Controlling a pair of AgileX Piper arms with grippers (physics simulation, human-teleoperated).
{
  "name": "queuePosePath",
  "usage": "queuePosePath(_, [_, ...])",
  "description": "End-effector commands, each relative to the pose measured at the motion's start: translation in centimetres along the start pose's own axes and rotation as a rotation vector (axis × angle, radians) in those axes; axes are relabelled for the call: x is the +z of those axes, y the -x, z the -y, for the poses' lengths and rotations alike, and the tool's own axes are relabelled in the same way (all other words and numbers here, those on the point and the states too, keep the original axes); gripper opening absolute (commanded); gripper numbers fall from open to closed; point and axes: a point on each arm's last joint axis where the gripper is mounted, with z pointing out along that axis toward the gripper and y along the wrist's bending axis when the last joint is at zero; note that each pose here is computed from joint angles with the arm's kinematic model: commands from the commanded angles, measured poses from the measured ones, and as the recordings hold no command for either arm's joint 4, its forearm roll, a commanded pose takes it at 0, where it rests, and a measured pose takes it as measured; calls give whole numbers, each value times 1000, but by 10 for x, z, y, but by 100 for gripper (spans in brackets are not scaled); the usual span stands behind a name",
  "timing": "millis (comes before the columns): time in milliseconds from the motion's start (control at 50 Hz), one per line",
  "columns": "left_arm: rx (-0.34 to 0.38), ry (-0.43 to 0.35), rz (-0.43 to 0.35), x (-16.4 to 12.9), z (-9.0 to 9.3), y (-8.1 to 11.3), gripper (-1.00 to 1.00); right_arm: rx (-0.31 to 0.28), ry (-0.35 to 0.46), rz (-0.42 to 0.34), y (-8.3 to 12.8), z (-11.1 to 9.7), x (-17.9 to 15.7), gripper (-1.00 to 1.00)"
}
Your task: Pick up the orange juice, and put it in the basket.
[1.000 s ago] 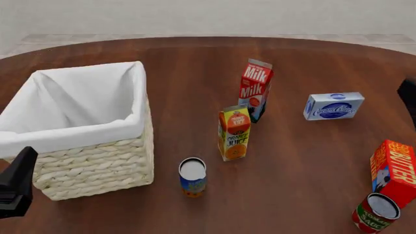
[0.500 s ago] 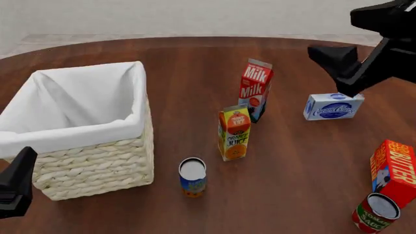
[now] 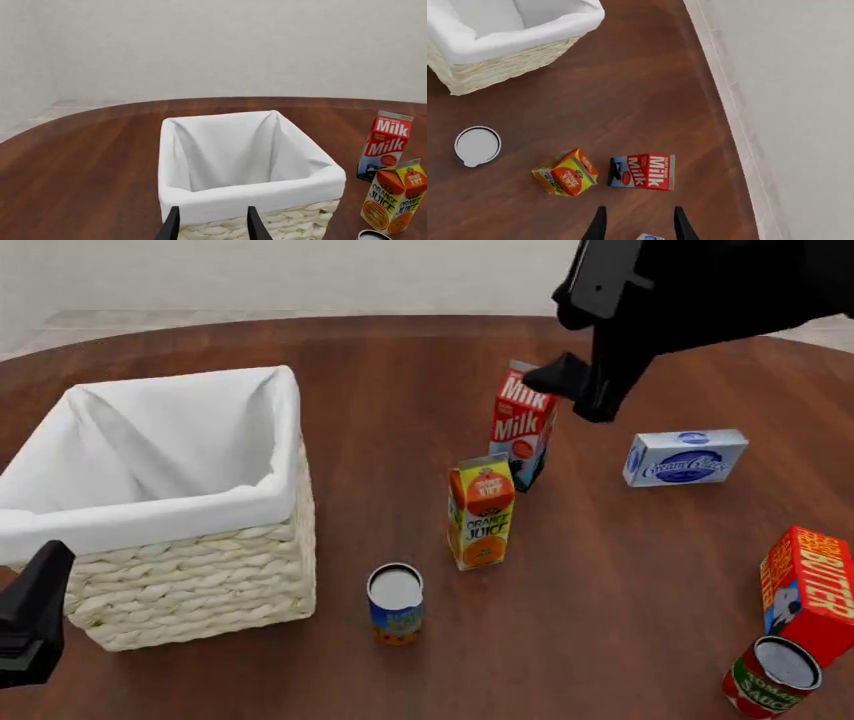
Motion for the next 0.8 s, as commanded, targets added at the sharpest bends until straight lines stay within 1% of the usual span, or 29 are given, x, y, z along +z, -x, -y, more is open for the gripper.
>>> queuePosePath(20, [-1, -2, 1, 0, 0, 0, 100, -139, 152, -116, 19, 24, 30, 100])
queuePosePath(40, [0, -3, 1, 0, 0, 0, 100, -142, 159, -111, 24, 24, 29, 100])
queuePosePath(60, [0, -4, 0, 0, 0, 0, 100, -163, 189, -110, 29, 18, 30, 100])
queuePosePath(80, [0, -4, 0, 0, 0, 0, 100, -163, 189, -110, 29, 18, 30, 100])
queuePosePath(100, [-1, -3, -1, 0, 0, -1, 100, -193, 223, -138, 24, 18, 37, 100])
queuePosePath(140, [1, -3, 0, 0, 0, -1, 100, -201, 226, -145, 25, 22, 39, 100])
queuePosePath(160, [1, -1, 0, 0, 0, -1, 100, -220, 241, -145, 28, 22, 40, 100])
queuePosePath(200, [0, 1, 0, 0, 0, -1, 100, -225, 261, -158, 31, 24, 42, 100])
queuePosePath(220, [0, 1, -1, 0, 0, -1, 100, -252, 283, -158, 32, 19, 41, 100])
queuePosePath(240, [1, 1, -1, 0, 0, -1, 100, -250, 290, -160, 35, 21, 42, 100])
queuePosePath(260, [0, 2, -2, 0, 0, -2, 100, -263, 312, -176, 34, 21, 45, 100])
queuePosePath(300, [1, 2, -2, 0, 0, -2, 100, -305, 328, -177, 32, 19, 45, 100])
queuePosePath(340, [3, 3, -2, 0, 0, -3, 100, -301, 349, -200, 31, 24, 50, 100])
queuePosePath(400, [3, 3, -2, 1, 0, -3, 100, -328, 376, -225, 23, 27, 59, 100])
queuePosePath(420, [4, 2, -2, 1, 0, -3, 100, -331, 385, -231, 21, 27, 61, 100])
queuePosePath(440, [4, 2, -3, 1, 0, -3, 100, -349, 407, -239, 18, 22, 64, 100])
queuePosePath(480, [4, 1, -4, 1, 0, -3, 100, -351, 419, -246, 17, 22, 72, 100])
queuePosePath(500, [4, 0, -4, 1, 0, -3, 100, -363, 426, -247, 15, 20, 74, 100])
queuePosePath(520, [4, 0, -4, 1, 0, -3, 100, -365, 440, -259, 10, 19, 79, 100])
queuePosePath(540, [5, -1, -3, 1, 0, -3, 100, -385, 460, -265, 5, 15, 81, 100])
queuePosePath(560, [5, -1, -2, 1, 0, -3, 100, -389, 464, -269, 2, 14, 83, 100])
queuePosePath(620, [4, -1, -3, 2, 0, -3, 100, -393, 455, -254, 10, 14, 93, 100])
queuePosePath(680, [4, -2, -3, 2, 0, -3, 100, -396, 456, -255, 9, 14, 97, 100])
queuePosePath(800, [1, -2, -4, 3, 0, -2, 100, -400, 481, -251, 16, 5, 109, 100])
